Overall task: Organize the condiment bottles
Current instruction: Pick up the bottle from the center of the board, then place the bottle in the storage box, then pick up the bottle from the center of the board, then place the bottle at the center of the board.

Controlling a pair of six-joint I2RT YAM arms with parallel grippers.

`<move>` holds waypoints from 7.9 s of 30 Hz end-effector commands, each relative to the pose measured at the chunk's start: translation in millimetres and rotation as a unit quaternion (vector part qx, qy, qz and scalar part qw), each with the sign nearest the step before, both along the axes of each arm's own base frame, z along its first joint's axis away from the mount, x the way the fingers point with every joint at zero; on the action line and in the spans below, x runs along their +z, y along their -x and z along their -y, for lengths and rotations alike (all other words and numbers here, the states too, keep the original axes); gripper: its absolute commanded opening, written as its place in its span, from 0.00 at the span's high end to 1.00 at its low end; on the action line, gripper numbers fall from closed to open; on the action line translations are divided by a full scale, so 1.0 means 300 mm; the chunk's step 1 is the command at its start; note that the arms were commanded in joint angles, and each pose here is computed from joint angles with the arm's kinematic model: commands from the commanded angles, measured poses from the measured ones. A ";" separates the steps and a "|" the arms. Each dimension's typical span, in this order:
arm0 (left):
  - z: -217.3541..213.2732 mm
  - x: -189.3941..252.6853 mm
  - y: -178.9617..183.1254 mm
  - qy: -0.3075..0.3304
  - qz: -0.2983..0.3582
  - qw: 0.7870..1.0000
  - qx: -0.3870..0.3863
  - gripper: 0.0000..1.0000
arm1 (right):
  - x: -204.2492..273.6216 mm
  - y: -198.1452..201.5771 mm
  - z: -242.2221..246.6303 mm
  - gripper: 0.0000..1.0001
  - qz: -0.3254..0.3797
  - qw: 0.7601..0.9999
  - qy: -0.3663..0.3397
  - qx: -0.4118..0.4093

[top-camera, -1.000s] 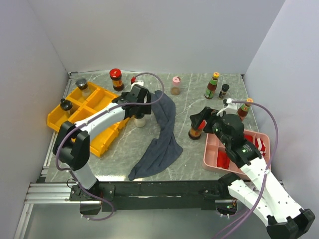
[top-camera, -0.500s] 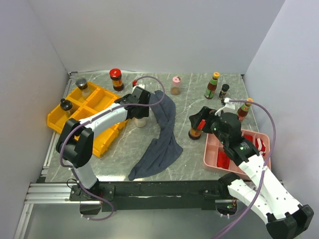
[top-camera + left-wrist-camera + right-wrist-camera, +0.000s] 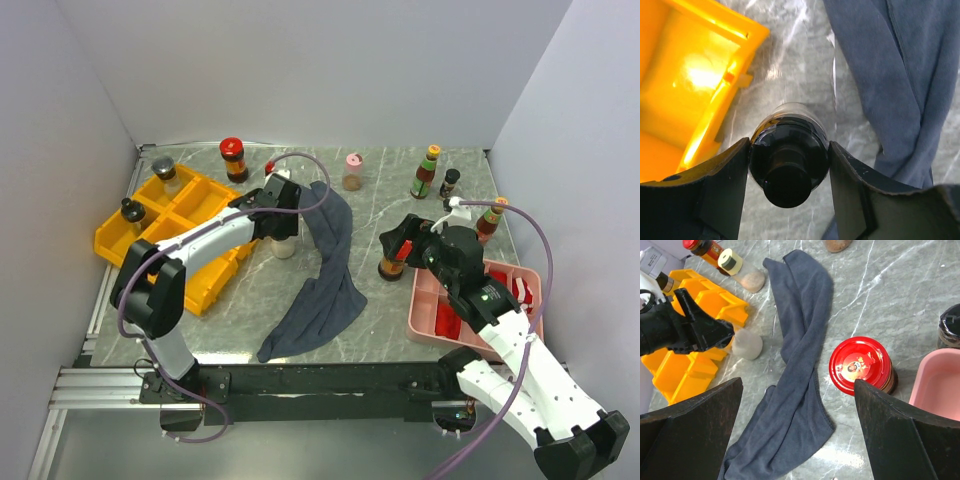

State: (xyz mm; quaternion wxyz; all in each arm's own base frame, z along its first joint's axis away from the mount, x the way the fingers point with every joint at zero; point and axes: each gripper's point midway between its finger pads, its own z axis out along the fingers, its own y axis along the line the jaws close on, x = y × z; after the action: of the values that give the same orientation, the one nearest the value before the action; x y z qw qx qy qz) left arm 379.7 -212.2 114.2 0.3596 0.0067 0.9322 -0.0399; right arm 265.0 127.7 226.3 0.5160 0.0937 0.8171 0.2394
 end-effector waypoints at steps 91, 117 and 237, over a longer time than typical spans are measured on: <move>-1.473 0.115 -0.029 0.017 0.056 0.818 0.572 0.76 | 0.117 0.033 0.008 0.00 0.048 0.999 -0.018 0.007; -1.370 0.434 0.027 0.068 0.134 0.842 0.518 0.01 | 0.103 0.019 -0.002 0.00 0.038 0.999 -0.015 0.010; -0.540 0.753 0.449 0.153 0.354 0.911 0.146 0.01 | -0.040 -0.175 -0.759 0.03 -0.062 0.971 0.160 0.169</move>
State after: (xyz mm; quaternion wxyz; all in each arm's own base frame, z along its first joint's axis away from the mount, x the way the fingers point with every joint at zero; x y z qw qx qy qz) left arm 240.7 -50.2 336.4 0.6601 -0.1625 0.7227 -0.1246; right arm 327.0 358.3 156.6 0.3810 -0.1294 0.9063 0.1292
